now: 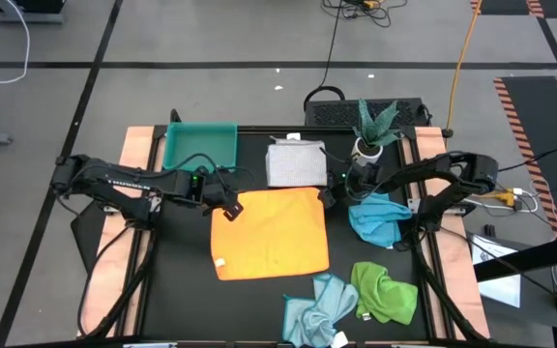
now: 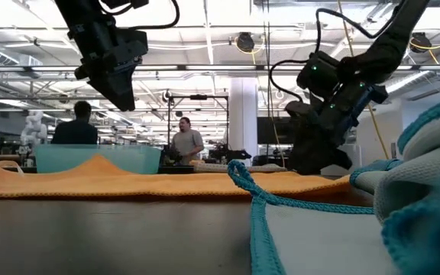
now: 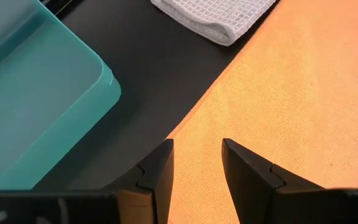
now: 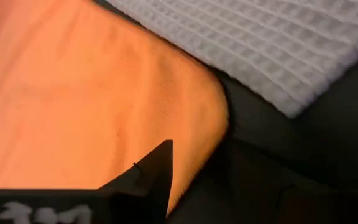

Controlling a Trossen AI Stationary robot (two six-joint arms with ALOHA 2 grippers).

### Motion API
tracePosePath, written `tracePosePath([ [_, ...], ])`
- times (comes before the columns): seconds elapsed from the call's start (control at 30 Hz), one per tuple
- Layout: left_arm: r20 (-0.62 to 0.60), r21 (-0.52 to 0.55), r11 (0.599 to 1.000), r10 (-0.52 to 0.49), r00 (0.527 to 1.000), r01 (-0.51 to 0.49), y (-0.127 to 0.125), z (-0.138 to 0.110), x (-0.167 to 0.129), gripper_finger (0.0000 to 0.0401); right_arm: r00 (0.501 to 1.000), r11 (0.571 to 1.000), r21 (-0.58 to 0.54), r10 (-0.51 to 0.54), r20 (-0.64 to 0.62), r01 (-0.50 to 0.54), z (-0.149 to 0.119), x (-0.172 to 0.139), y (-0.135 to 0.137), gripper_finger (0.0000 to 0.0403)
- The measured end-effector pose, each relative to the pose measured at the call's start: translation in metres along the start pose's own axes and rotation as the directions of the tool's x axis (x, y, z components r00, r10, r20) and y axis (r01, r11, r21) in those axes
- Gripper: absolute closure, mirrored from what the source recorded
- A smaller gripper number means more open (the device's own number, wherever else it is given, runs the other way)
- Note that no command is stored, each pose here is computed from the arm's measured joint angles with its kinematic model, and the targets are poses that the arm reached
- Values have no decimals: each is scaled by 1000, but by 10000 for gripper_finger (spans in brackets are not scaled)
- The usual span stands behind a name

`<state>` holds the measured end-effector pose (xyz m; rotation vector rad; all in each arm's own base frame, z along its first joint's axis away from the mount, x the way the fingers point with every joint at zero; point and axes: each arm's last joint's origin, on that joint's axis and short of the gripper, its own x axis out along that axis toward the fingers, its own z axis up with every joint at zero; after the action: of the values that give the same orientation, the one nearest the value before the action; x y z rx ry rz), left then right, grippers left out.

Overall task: Fold microfiber towels
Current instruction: Fold the orange microfiber towel

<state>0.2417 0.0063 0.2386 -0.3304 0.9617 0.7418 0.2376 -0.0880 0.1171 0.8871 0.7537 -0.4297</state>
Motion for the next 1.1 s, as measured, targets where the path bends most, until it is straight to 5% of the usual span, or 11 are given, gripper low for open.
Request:
tracePosePath([
  [0.3,-3,-10,1000,8,1000,-8,3,2,1,263,999,1000,-14,25,34,-25,3,10,-1,272],
  [0.57,-5,-10,1000,5,1000,-6,3,2,1,263,995,998,-38,61,84,-58,7,9,3,393],
  [0.83,-9,-9,1000,1,1000,-2,2,1,1,263,987,995,-20,99,123,-97,12,-2,14,400],
  [1.1,46,13,999,-29,999,29,7,10,-23,263,997,995,-103,7,75,1,19,-4,50,402],
])
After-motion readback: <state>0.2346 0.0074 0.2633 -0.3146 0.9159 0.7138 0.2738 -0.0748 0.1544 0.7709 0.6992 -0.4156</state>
